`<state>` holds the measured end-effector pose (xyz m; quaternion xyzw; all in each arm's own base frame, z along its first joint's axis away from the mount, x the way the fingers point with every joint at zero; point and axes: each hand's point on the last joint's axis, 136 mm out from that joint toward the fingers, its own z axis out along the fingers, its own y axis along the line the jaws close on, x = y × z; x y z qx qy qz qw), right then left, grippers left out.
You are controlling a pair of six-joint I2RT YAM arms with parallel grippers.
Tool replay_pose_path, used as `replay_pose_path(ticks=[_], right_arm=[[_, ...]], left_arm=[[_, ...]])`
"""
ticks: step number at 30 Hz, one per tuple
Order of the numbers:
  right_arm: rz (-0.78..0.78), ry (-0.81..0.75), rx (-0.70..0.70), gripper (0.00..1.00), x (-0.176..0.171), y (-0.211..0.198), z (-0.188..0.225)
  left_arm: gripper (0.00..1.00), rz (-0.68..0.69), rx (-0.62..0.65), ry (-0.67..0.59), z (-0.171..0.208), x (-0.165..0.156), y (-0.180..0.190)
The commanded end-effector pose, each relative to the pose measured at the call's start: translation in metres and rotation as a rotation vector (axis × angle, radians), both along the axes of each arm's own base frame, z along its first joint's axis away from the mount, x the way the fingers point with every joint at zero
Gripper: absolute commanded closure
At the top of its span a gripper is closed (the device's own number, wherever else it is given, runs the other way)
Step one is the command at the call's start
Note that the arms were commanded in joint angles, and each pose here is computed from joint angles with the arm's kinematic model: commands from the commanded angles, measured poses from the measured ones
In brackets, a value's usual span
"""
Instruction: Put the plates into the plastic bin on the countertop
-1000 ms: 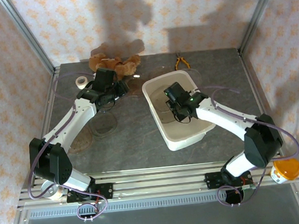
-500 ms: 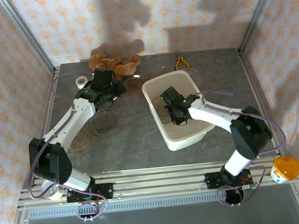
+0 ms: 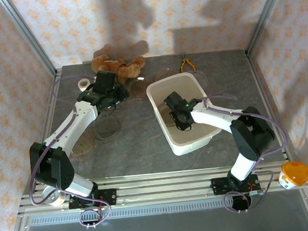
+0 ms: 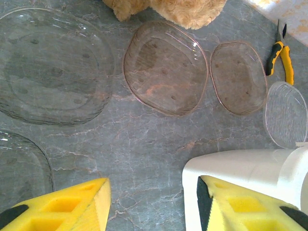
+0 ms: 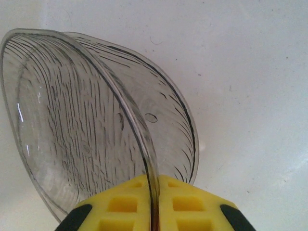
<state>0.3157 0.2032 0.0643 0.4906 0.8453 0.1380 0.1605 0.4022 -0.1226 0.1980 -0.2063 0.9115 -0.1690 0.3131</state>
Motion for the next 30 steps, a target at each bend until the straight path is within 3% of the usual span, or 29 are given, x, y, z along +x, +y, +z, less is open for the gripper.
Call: replay_pose_path(ticks=[1, 7, 11, 15, 22, 30], right_arm=[[0.003, 0.015, -0.047, 0.85, -0.002, -0.005, 0.002], [0.020, 0.017, -0.058, 0.70, -0.002, -0.009, 0.010], [0.044, -0.011, -0.072, 0.47, -0.001, -0.012, 0.023], [0.088, -0.059, -0.101, 0.32, 0.005, -0.014, 0.046], [0.170, -0.154, -0.129, 0.23, 0.008, -0.019, 0.093], [0.277, -0.303, -0.164, 0.22, 0.013, -0.028, 0.144]], left_arm=[[0.49, 0.012, 0.013, 0.013, 0.000, -0.002, 0.007], [0.49, 0.027, -0.001, 0.026, -0.007, -0.004, 0.007], [0.49, 0.039, -0.007, 0.022, -0.008, -0.006, 0.008], [0.49, 0.053, 0.002, 0.025, -0.009, -0.008, 0.012], [0.49, 0.113, 0.008, 0.045, -0.009, -0.019, 0.022], [0.48, 0.327, 0.010, 0.115, -0.020, -0.058, 0.054]])
